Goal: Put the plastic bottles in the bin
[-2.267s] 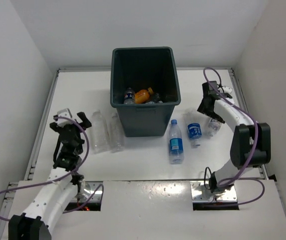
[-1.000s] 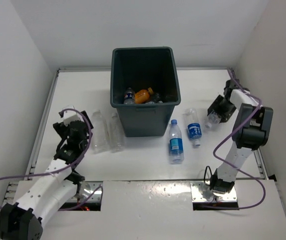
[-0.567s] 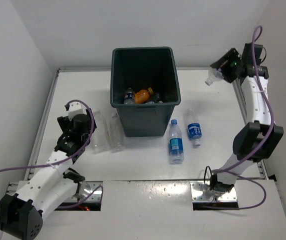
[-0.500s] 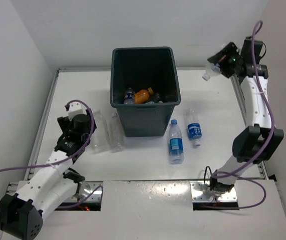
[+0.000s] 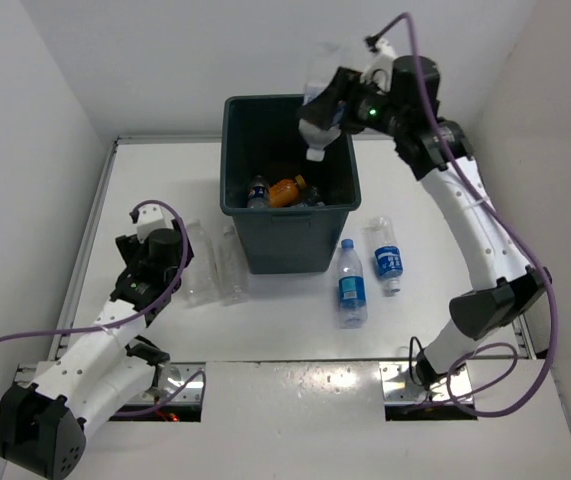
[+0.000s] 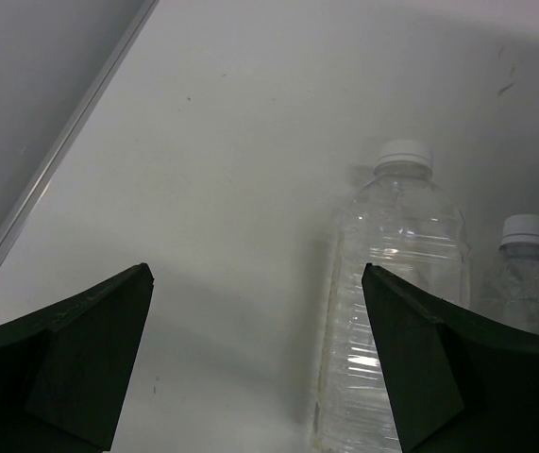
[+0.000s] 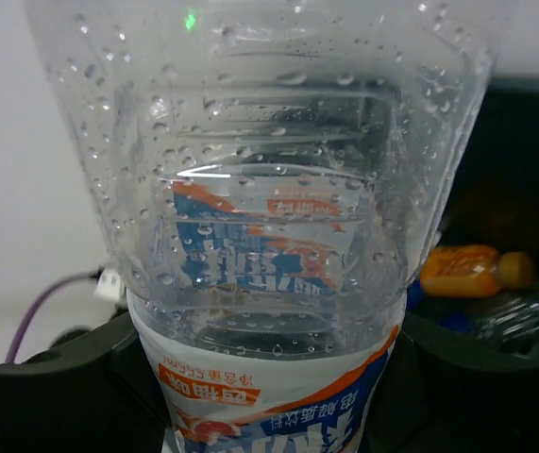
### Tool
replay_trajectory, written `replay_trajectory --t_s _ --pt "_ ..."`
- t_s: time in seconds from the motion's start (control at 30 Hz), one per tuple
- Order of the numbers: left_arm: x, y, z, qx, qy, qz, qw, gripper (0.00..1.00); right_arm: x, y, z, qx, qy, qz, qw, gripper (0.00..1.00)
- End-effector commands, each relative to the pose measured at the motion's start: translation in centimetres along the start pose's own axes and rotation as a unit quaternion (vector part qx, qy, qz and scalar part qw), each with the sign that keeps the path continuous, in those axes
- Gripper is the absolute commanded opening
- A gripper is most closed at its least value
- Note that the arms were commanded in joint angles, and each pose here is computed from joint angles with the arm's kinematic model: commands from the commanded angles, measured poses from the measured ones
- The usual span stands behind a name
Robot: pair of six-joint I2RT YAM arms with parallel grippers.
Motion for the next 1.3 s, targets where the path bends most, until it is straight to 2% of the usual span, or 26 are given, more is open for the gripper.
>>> replay_trajectory --t_s 0.0,0.23,0.5,0.53,0.57,0.77,0.87,0.97,1.03,1.17,1.27 --pt "-0.2 -0.1 0.1 -0.005 -0.007 0.001 1.000 1.00 1.0 1.1 2.1 0.041 -0.040 0.005 0.998 0.59" --pt "-0.4 -0.2 0.1 -0.004 -0.005 0.006 1.000 1.00 2.1 3.0 5.7 0.114 -0.047 0.007 0.992 0.60" --pt "-0.4 -0.3 0.5 -0.003 -0.006 0.005 1.000 1.00 2.8 4.6 8.6 0.195 -0.045 0.062 0.978 0.69" --pt "-0.6 -0.4 0.6 -0.002 -0.004 0.010 1.000 1.00 2.9 4.4 8.3 0.194 -0.052 0.060 0.978 0.71" --pt "-0.6 -0.4 0.6 -0.002 -0.004 0.010 1.000 1.00 3.2 4.6 8.5 0.199 -0.054 0.061 0.977 0.79" --pt "-0.6 -0.3 0.7 0.001 -0.001 0.008 1.000 1.00 2.7 3.8 7.1 0.181 -0.066 0.070 0.979 0.83" --pt "-0.6 -0.3 0.7 0.001 -0.001 0.008 1.000 1.00 2.9 2.8 4.7 0.141 -0.064 0.066 0.986 0.86" --pt "-0.5 -0.3 0.8 0.002 -0.003 0.002 1.000 1.00 3.1 0.5 0.9 0.062 -0.071 0.084 0.992 0.91" --pt "-0.5 -0.3 0.8 0.002 -0.003 0.002 1.000 1.00 2.9 -2.0 -1.9 -0.003 -0.078 0.115 0.990 0.99" --pt "-0.6 -0.4 0.8 0.002 -0.001 0.007 1.000 1.00 0.6 -6.7 -6.3 -0.124 -0.081 0.196 0.969 1.00" --pt "-0.6 -0.4 0.8 0.002 -0.001 0.007 1.000 1.00 -1.3 -8.9 -6.9 -0.154 -0.075 0.258 0.951 1.00"
Point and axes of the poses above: each gripper's point midway between its finger pads, its own y axis out along the fingers, its own x axis along the line the jaws close on, z = x × y, the point moved 10 cm from there along -y, back along the fingers, and after that the axes turned 7 degrees about -y, right-handed, at the moved point
